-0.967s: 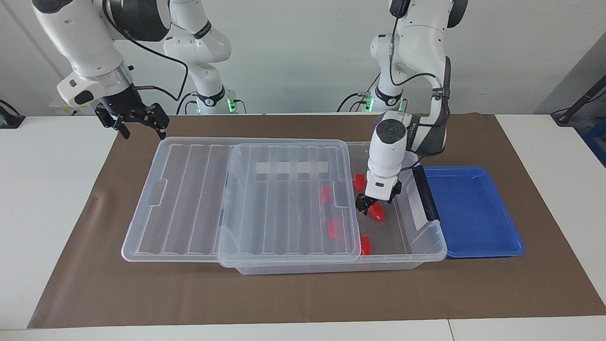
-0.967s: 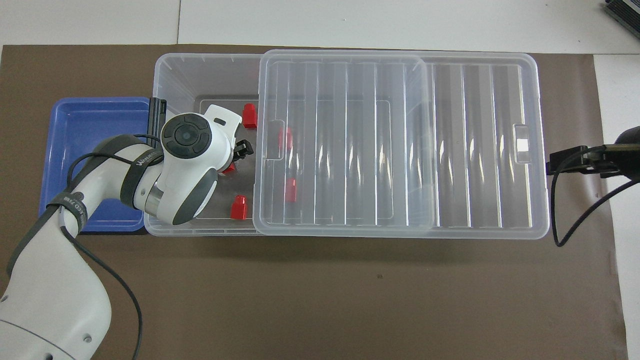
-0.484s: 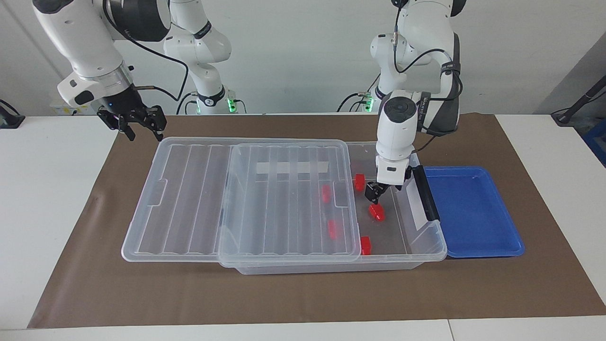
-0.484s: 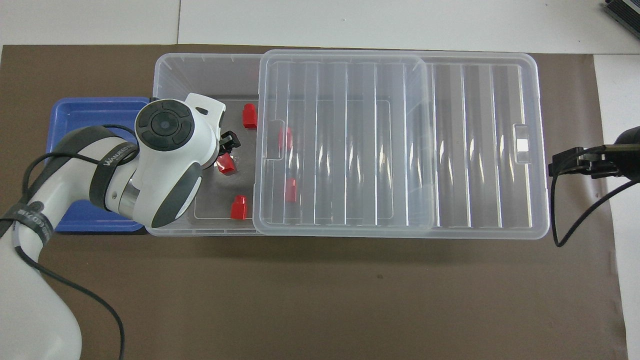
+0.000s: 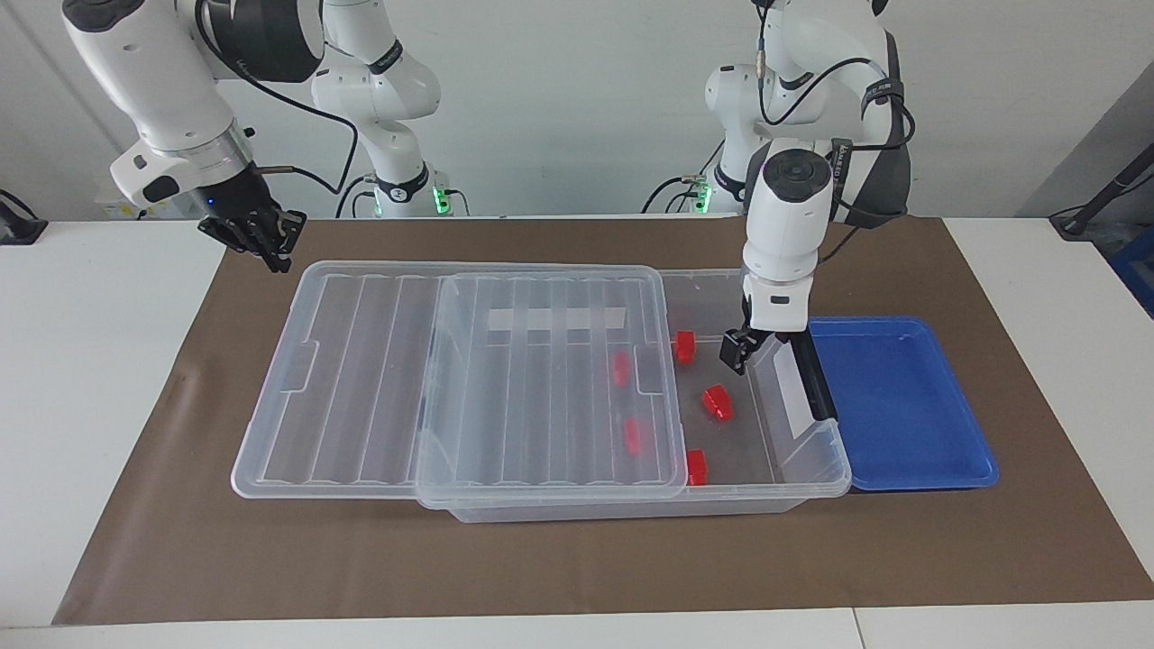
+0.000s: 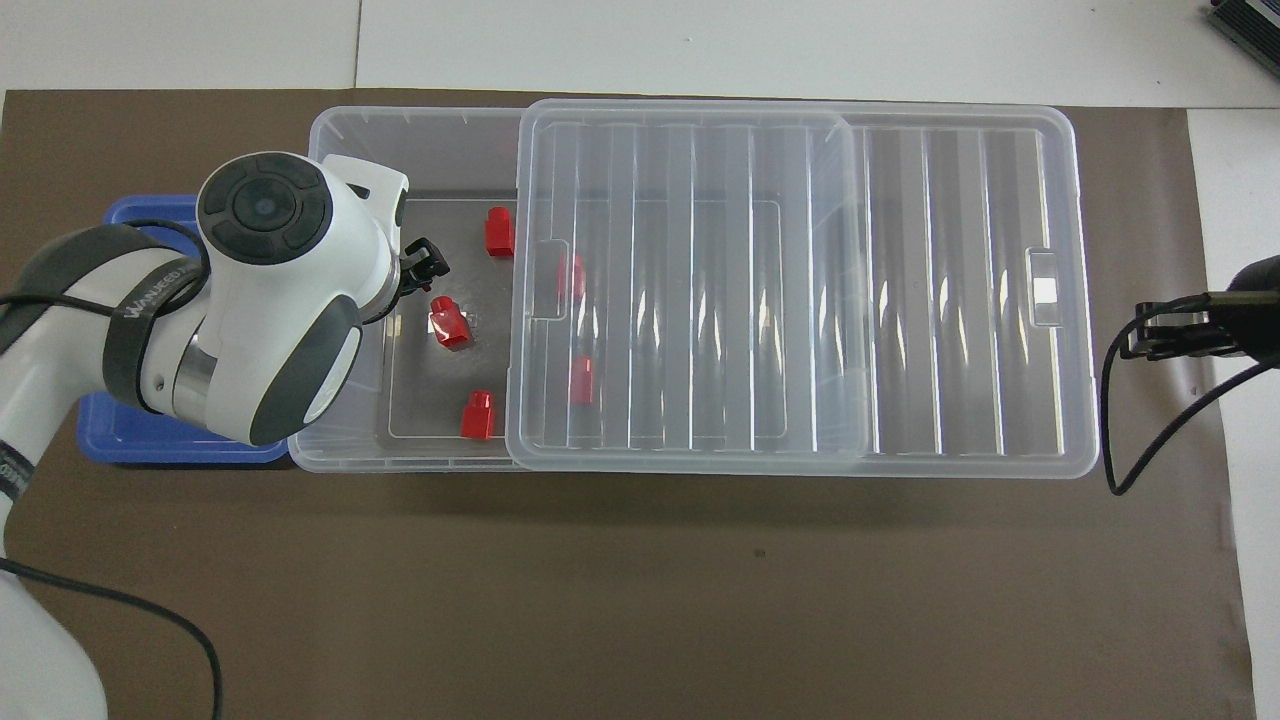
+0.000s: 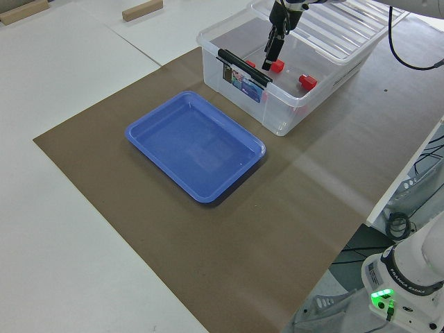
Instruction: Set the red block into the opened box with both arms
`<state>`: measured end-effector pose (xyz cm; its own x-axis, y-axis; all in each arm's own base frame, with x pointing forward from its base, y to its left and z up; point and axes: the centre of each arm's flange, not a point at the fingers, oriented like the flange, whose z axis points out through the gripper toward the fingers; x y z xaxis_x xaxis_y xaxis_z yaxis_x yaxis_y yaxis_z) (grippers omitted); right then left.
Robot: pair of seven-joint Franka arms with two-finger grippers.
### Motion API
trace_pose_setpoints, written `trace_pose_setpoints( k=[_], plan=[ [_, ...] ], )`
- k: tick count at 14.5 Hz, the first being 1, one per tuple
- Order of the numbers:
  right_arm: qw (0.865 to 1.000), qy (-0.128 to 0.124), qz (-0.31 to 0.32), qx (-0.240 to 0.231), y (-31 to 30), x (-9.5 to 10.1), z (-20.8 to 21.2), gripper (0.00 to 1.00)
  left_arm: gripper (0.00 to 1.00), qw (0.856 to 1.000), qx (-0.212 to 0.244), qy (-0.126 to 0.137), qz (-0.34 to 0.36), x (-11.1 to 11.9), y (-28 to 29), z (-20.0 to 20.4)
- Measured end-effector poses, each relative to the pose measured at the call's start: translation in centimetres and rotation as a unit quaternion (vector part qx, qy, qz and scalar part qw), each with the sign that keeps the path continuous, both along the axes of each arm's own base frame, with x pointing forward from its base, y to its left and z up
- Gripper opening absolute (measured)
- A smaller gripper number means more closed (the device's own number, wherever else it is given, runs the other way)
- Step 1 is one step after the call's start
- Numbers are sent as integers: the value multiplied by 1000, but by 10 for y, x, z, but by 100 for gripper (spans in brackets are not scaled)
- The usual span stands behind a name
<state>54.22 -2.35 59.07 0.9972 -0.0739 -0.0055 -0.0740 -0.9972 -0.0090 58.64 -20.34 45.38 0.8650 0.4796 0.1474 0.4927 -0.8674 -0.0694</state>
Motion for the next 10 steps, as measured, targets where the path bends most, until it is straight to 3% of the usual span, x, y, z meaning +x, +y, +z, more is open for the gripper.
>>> trace_pose_setpoints(
  k=[4, 7, 10],
  plan=[
    [1000, -11, 11, -6, -3, 3, -1, 1, 100, 1000, 8, 7, 14, 6, 25, 35],
    [998, -36, 54, -18, -22, 8, -9, 1, 100, 999, 11, 29, -21, 9, 62, 71],
    [992, -67, 105, -29, -49, 18, -36, 1, 100, 997, -13, 31, -68, 5, 121, 112]
  ],
)
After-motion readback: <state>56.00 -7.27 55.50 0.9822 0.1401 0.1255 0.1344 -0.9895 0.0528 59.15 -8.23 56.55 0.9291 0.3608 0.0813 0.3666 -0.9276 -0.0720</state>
